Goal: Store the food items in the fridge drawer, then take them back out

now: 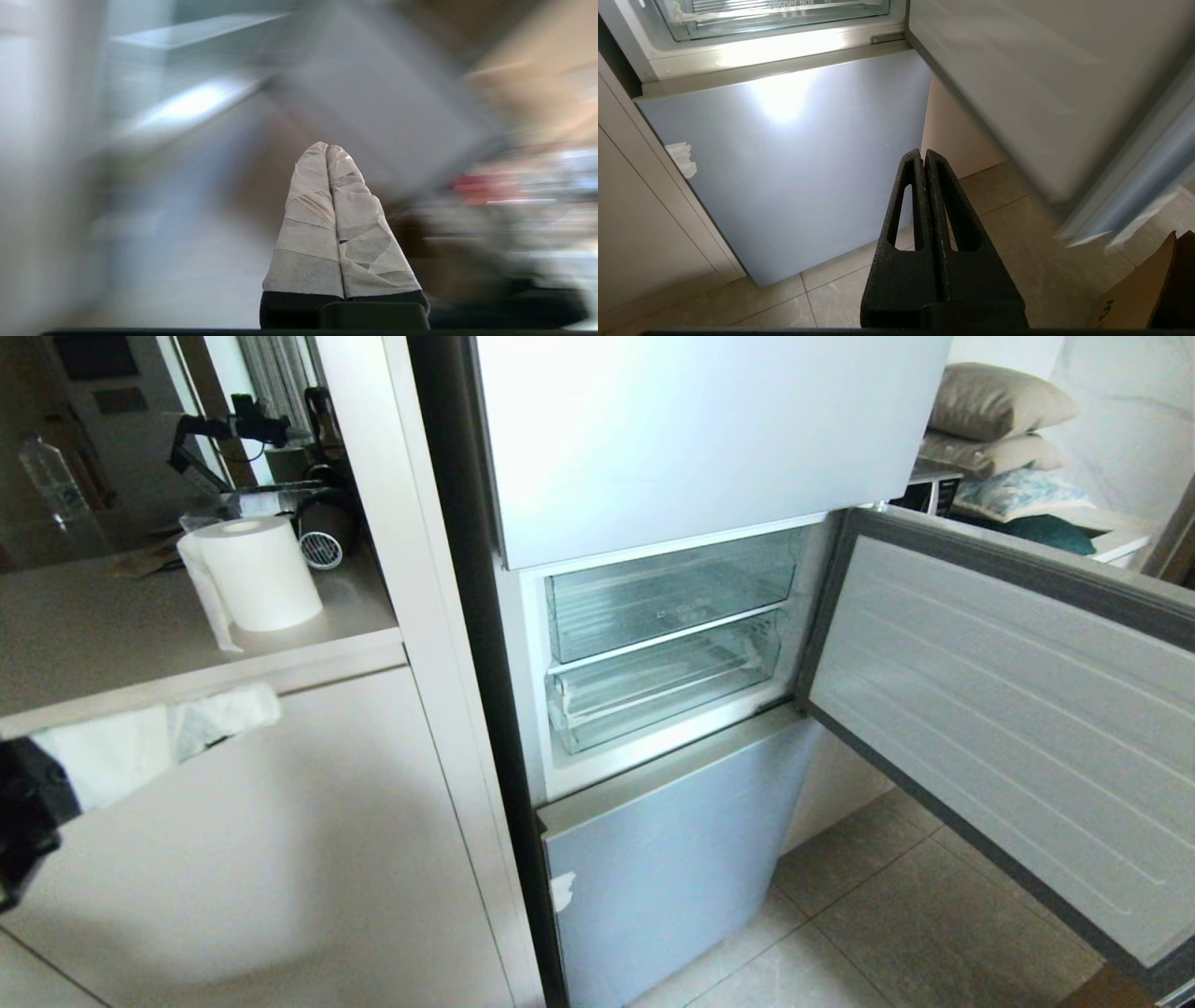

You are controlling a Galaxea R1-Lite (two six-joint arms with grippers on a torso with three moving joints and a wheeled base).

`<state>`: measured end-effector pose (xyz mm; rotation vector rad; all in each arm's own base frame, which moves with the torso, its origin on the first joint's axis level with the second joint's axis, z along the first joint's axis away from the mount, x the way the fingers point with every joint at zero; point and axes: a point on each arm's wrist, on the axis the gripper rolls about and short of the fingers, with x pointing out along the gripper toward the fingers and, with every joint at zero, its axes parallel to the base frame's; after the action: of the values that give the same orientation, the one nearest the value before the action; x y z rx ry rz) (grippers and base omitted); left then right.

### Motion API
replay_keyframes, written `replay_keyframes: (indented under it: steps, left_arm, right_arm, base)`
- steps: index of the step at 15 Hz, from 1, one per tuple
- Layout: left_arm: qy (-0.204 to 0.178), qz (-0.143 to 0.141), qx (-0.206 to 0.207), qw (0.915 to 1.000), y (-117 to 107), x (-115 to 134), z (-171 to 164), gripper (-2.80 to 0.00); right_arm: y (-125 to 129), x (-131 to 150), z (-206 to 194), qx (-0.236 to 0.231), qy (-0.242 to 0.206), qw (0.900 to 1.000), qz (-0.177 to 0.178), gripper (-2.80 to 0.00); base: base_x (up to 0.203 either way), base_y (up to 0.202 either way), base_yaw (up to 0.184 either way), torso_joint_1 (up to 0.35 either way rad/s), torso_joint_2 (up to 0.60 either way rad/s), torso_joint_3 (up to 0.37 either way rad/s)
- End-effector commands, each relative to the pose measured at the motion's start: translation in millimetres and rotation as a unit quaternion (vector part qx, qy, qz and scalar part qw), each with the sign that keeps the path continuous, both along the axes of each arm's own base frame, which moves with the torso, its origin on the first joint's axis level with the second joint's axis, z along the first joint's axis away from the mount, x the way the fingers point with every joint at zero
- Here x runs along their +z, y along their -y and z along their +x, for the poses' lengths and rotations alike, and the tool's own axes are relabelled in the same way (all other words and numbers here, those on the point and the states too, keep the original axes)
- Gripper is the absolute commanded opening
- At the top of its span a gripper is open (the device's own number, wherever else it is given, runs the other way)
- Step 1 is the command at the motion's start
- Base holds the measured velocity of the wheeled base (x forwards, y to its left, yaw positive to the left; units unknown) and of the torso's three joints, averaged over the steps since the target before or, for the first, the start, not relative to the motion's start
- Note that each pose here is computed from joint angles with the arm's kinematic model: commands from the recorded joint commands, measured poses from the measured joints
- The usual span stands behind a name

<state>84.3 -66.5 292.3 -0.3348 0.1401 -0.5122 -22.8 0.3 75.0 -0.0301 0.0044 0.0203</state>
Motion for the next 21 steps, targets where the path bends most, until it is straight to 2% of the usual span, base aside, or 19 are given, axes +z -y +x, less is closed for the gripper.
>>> replay_keyframes:
  steps: [1, 2, 4, 5, 7, 8, 9, 11, 14, 15, 16, 17, 18, 19, 21]
  left_arm:
    - [0.029, 0.116, 0.117, 0.9859, -31, -15, -10, -2.80]
    - [0.038, 0.133, 0.154, 0.9785, -42, -20, -20, -2.80]
    - [0.043, 0.145, 0.225, 0.9625, -58, -35, -40, -2.80]
    - [0.034, 0.153, 0.261, 0.9526, -62, -44, -44, -2.80]
    - [0.000, 0.177, 0.335, 0.9256, -70, -73, -53, -2.80]
    - [-0.016, 0.189, 0.354, 0.9156, -72, -91, -58, -2.80]
    - [-0.034, 0.201, 0.357, 0.9115, -72, -109, -61, -2.80]
    - [-0.062, 0.222, 0.343, 0.9108, -72, -142, -67, -2.80]
    - [-0.053, 0.236, 0.305, 0.9211, -71, -179, -84, -2.80]
    - [-0.048, 0.238, 0.284, 0.9275, -70, -190, -88, -2.80]
    - [-0.039, 0.237, 0.256, 0.9366, -69, -199, -91, -2.80]
    - [-0.019, 0.230, 0.237, 0.9438, -68, -205, -95, -2.80]
    - [0.009, 0.223, 0.229, 0.9477, -67, -208, -101, -2.80]
    - [0.028, 0.221, 0.221, 0.9495, -66, -212, -104, -2.80]
    - [0.059, 0.235, 0.214, 0.9464, -65, -215, -108, -2.80]
  right_arm:
    - [0, 0, 0, 0.001, 0.000, 1.000, 0.000, -2.80]
    - [0, 0, 0, 0.001, 0.000, 1.000, 0.000, -2.80]
    - [0, 0, 0, 0.001, 0.001, 1.000, 0.000, -2.80]
    - [0, 0, 0, 0.001, 0.001, 1.000, 0.000, -2.80]
    - [0, 0, 0, 0.000, 0.001, 1.000, 0.000, -2.80]
    - [0, 0, 0, 0.001, 0.001, 1.000, 0.000, -2.80]
    - [0, 0, 0, 0.001, 0.001, 1.000, 0.000, -2.80]
    - [0, 0, 0, 0.001, 0.001, 1.000, -0.003, -2.80]
    - [0, 0, 0, 0.001, 0.001, 1.000, -0.005, -2.80]
    - [0, 0, 0, -0.004, 0.001, 1.000, -0.001, -2.80]
    - [0, 5, -1, -0.008, 0.009, 1.000, 0.005, -2.80]
    - [0, 18, -5, -0.008, 0.028, 0.999, 0.026, -2.80]
    - [0, 32, -8, -0.007, 0.035, 0.998, 0.051, -2.80]
    - [0, 44, -5, -0.006, 0.016, 0.997, 0.072, -2.80]
    - [0, 65, 11, -0.006, -0.039, 0.994, 0.104, -2.80]
  base:
    - [0.000, 0.000, 0.000, 0.000, 0.00, 0.000]
    - [0.000, 0.000, 0.000, 0.000, 0.00, 0.000]
    - [0.000, 0.000, 0.000, 0.000, 0.00, 0.000]
    - [0.000, 0.000, 0.000, 0.000, 0.00, 0.000]
    - [0.000, 0.000, 0.000, 0.000, 0.00, 0.000]
    - [0.000, 0.000, 0.000, 0.000, 0.00, 0.000]
    - [0.000, 0.000, 0.000, 0.000, 0.00, 0.000]
    - [0.000, 0.000, 0.000, 0.000, 0.00, 0.000]
    - [0.000, 0.000, 0.000, 0.000, 0.00, 0.000]
    - [0.000, 0.000, 0.000, 0.000, 0.00, 0.000]
    - [0.000, 0.000, 0.000, 0.000, 0.00, 0.000]
    - [0.000, 0.000, 0.000, 0.000, 0.00, 0.000]
    - [0.000, 0.000, 0.000, 0.000, 0.00, 0.000]
    - [0.000, 0.000, 0.000, 0.000, 0.00, 0.000]
    - [0.000, 0.000, 0.000, 0.000, 0.00, 0.000]
